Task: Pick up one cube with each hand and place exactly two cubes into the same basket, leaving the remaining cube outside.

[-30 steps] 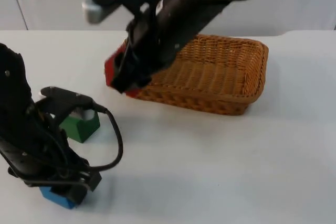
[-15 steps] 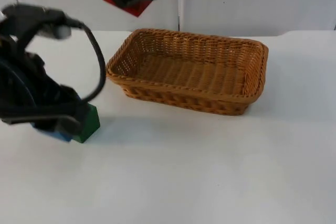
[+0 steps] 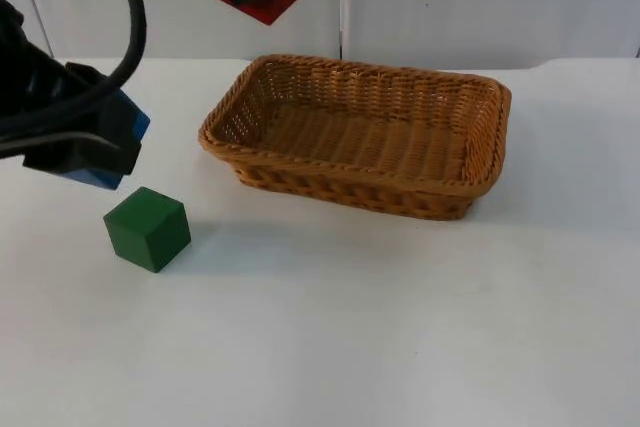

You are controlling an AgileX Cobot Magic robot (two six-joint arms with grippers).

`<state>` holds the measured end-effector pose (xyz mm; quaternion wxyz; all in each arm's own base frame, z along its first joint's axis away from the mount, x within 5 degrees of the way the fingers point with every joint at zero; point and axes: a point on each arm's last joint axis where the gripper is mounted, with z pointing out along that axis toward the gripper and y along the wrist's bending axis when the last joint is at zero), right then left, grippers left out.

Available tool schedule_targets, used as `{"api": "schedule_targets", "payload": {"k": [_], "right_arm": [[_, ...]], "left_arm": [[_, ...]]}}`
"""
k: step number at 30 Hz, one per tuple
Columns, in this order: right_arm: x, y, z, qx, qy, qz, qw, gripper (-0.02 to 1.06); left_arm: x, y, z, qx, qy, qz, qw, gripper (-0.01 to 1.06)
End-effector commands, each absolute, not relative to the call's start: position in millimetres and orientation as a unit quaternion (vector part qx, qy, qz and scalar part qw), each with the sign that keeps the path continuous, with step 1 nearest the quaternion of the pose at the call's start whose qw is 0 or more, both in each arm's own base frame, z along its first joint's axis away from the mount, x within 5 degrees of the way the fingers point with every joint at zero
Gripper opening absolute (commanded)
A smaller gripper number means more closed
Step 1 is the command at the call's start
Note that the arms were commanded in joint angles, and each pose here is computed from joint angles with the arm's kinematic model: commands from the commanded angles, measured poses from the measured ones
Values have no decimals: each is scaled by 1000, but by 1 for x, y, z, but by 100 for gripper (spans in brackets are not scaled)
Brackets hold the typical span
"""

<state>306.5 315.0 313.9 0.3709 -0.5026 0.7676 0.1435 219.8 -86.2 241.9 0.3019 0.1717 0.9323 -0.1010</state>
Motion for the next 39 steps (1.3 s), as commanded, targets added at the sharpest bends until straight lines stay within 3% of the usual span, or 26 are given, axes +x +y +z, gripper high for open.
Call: {"api": "schedule_targets", "payload": {"k": [1,9,21,39], "right_arm": [[307,311,321,-495,768,144,379,0],[318,300,321,-470,785,142,379,0],[350,263,322,-414,813,128,389,0],[390,201,319,-346,846,94,395,0]], "left_arm": [[218,-88,244,162,932,-111,304,0],[220,-88,246,159,930,-113,313,0],[232,-90,258,145,907,-116,378,0],[324,-122,266,154,906,-114,378,0]]}}
